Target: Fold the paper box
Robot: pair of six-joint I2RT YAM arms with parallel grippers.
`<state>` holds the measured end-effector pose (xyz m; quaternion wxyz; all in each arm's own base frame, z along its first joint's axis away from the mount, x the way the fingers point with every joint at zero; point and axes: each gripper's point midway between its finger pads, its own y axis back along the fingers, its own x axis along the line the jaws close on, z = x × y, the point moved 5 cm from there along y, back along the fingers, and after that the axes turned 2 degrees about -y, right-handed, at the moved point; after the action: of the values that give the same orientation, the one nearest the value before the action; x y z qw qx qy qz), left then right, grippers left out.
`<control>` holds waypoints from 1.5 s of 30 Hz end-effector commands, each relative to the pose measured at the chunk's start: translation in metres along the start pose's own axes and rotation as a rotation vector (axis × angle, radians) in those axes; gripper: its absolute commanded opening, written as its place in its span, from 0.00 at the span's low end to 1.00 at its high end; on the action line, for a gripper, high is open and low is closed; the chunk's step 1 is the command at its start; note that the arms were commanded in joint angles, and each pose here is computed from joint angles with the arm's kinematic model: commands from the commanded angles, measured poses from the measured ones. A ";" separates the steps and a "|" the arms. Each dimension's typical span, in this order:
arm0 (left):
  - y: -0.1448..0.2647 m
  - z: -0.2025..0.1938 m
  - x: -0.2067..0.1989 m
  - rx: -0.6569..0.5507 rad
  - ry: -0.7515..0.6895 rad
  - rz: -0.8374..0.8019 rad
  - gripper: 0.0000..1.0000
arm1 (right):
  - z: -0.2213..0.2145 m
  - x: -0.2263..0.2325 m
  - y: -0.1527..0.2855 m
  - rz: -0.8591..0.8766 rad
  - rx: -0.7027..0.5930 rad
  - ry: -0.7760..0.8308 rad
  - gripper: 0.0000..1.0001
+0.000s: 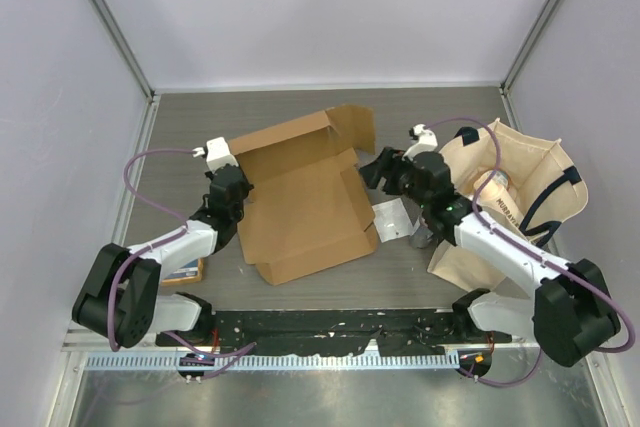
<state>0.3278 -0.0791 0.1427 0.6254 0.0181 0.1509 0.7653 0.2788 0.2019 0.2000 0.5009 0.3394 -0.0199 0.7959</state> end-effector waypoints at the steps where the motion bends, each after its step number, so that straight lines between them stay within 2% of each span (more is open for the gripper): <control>1: 0.001 0.019 0.000 -0.059 -0.002 0.023 0.00 | -0.003 -0.029 0.000 0.006 0.083 0.130 0.69; 3: 0.001 0.019 -0.001 -0.061 -0.001 0.018 0.00 | 0.002 -0.022 -0.019 0.041 0.087 0.129 0.48; 4: 0.000 0.019 0.000 -0.062 -0.001 0.020 0.00 | 0.003 -0.019 -0.026 0.056 0.091 0.122 0.33; 5: 0.000 0.019 -0.001 -0.063 0.000 0.020 0.00 | 0.014 -0.016 -0.035 0.023 0.057 0.115 0.11; 7: 0.000 0.020 0.000 -0.064 0.004 0.028 0.00 | 0.008 -0.023 -0.053 -0.038 0.040 0.072 0.04; 8: 0.001 0.019 0.001 -0.057 0.021 0.033 0.00 | 0.015 -0.025 -0.060 -0.064 -0.036 0.058 0.02; 10: 0.002 0.020 0.001 -0.060 0.043 0.036 0.00 | 0.012 -0.028 -0.072 -0.102 -0.086 0.024 0.02; 11: 0.003 0.020 0.000 -0.058 0.050 0.033 0.00 | 0.018 -0.020 -0.078 -0.113 -0.151 0.039 0.02; 14: 0.004 0.019 0.000 -0.051 0.072 0.031 0.00 | 0.011 -0.012 -0.099 -0.171 -0.205 0.071 0.02; 18: 0.006 0.023 -0.002 -0.052 0.093 0.022 0.00 | 0.008 -0.031 -0.116 -0.305 -0.239 -0.001 0.02; 22: 0.007 0.025 -0.002 -0.050 0.103 0.019 0.00 | -0.001 -0.031 -0.110 -0.302 -0.211 0.047 0.02; 25: 0.009 0.024 -0.002 -0.042 0.107 0.021 0.00 | 0.000 -0.032 -0.096 -0.301 -0.158 0.132 0.09; 27: 0.008 0.021 -0.001 -0.035 0.101 0.021 0.00 | 0.001 -0.036 -0.083 -0.306 -0.128 0.150 0.20; 29: 0.007 0.019 0.000 -0.033 0.102 0.027 0.00 | -0.002 -0.042 -0.080 -0.259 -0.038 0.145 0.32; 31: 0.006 0.018 0.000 -0.030 0.094 0.031 0.00 | 0.001 -0.053 -0.077 -0.266 0.000 0.132 0.37; 32: 0.006 0.018 0.000 -0.028 0.090 0.032 0.00 | -0.002 -0.048 -0.077 -0.192 0.037 0.127 0.47; 33: 0.007 0.019 0.000 -0.033 0.093 0.030 0.00 | 0.001 -0.048 -0.077 -0.166 0.038 0.124 0.48; 34: 0.008 0.019 0.001 -0.033 0.095 0.030 0.00 | 0.004 -0.047 -0.077 -0.143 0.028 0.144 0.56; 37: 0.012 0.026 0.000 -0.043 0.110 0.023 0.00 | 0.009 -0.046 -0.078 -0.144 0.001 0.128 0.63; 41: 0.017 0.033 0.001 -0.059 0.167 0.027 0.00 | 0.022 -0.043 -0.079 -0.082 -0.134 -0.123 0.65; 45: 0.018 0.036 -0.002 -0.064 0.210 0.019 0.00 | 0.029 -0.041 -0.089 -0.061 -0.180 -0.219 0.67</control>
<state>0.3126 -0.0743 0.1555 0.6066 -0.0121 0.1847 0.7731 0.3593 0.1942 0.1352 0.5714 0.3588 -0.0193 0.7378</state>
